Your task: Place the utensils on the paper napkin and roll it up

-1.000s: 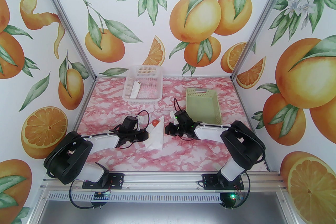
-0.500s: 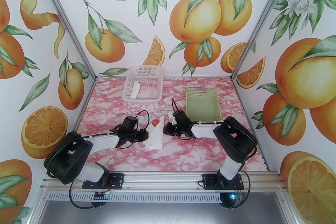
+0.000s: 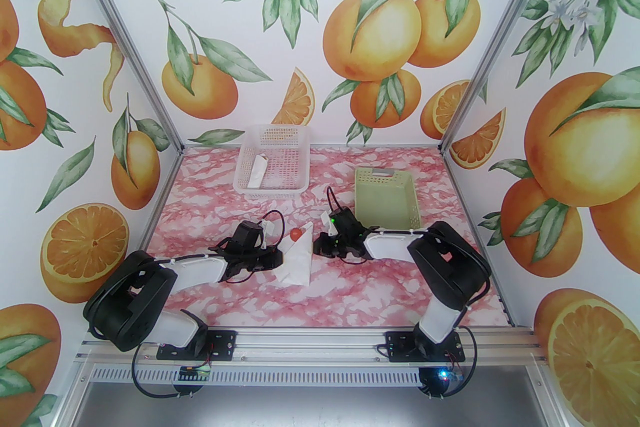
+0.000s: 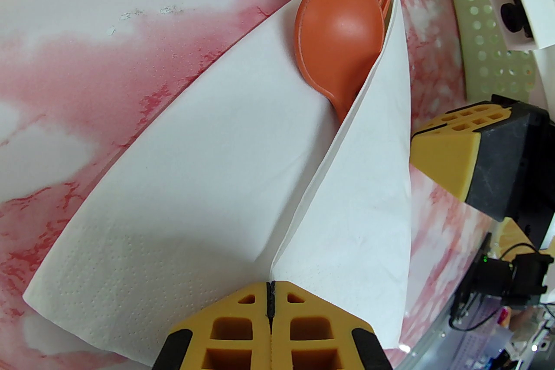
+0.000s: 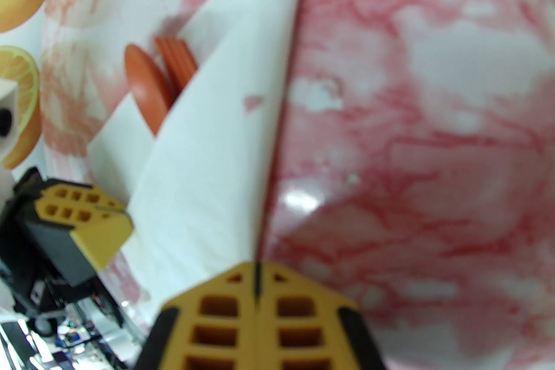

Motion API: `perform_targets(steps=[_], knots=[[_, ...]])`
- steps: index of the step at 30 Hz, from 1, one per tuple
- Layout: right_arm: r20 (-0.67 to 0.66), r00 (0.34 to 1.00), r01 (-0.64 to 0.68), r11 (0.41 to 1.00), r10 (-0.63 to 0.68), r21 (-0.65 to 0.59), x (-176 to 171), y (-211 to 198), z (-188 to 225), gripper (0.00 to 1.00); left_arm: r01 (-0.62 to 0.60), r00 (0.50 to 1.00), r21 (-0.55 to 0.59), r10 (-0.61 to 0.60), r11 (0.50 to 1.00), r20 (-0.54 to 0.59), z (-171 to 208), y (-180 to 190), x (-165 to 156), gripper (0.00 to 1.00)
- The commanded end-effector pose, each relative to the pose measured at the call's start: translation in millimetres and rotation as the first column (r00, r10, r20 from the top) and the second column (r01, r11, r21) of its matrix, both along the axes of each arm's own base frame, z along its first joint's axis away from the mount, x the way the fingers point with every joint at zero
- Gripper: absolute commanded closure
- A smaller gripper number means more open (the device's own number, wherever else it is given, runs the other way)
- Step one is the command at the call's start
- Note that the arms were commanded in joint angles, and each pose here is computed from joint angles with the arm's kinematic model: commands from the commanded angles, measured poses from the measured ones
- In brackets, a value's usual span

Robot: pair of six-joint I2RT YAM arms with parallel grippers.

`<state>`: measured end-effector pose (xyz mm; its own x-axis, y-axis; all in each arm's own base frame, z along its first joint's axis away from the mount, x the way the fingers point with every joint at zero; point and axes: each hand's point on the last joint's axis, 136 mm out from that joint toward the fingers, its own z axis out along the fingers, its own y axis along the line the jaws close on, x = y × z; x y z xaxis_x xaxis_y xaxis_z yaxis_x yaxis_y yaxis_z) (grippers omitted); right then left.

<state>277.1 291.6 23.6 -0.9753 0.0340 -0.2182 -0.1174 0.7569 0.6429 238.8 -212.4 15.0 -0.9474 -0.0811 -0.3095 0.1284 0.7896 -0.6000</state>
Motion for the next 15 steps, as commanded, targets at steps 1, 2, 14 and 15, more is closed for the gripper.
perform_targets(steps=[1, 2, 14, 15], knots=[[0.061, 0.998, 0.000, 1.000, -0.001, 0.016, 12, 3, 24, 1.00, -0.006, 1.000, 0.043, 0.007, 0.999, -0.031, -9, 7, -8, 0.98], [0.065, 0.998, 0.002, 1.000, -0.004, 0.023, 13, 4, 26, 1.00, -0.006, 1.000, 0.043, 0.007, 0.999, -0.030, -9, 7, -8, 0.98], [0.038, 0.999, 0.005, 0.999, -0.006, 0.037, 24, 15, 5, 1.00, -0.004, 0.999, 0.043, 0.005, 0.999, -0.031, -10, 7, -9, 0.98], [0.034, 0.999, 0.003, 0.999, -0.004, 0.032, 24, 15, 2, 1.00, -0.003, 1.000, 0.042, 0.004, 0.999, -0.031, -10, 7, -9, 0.98]])
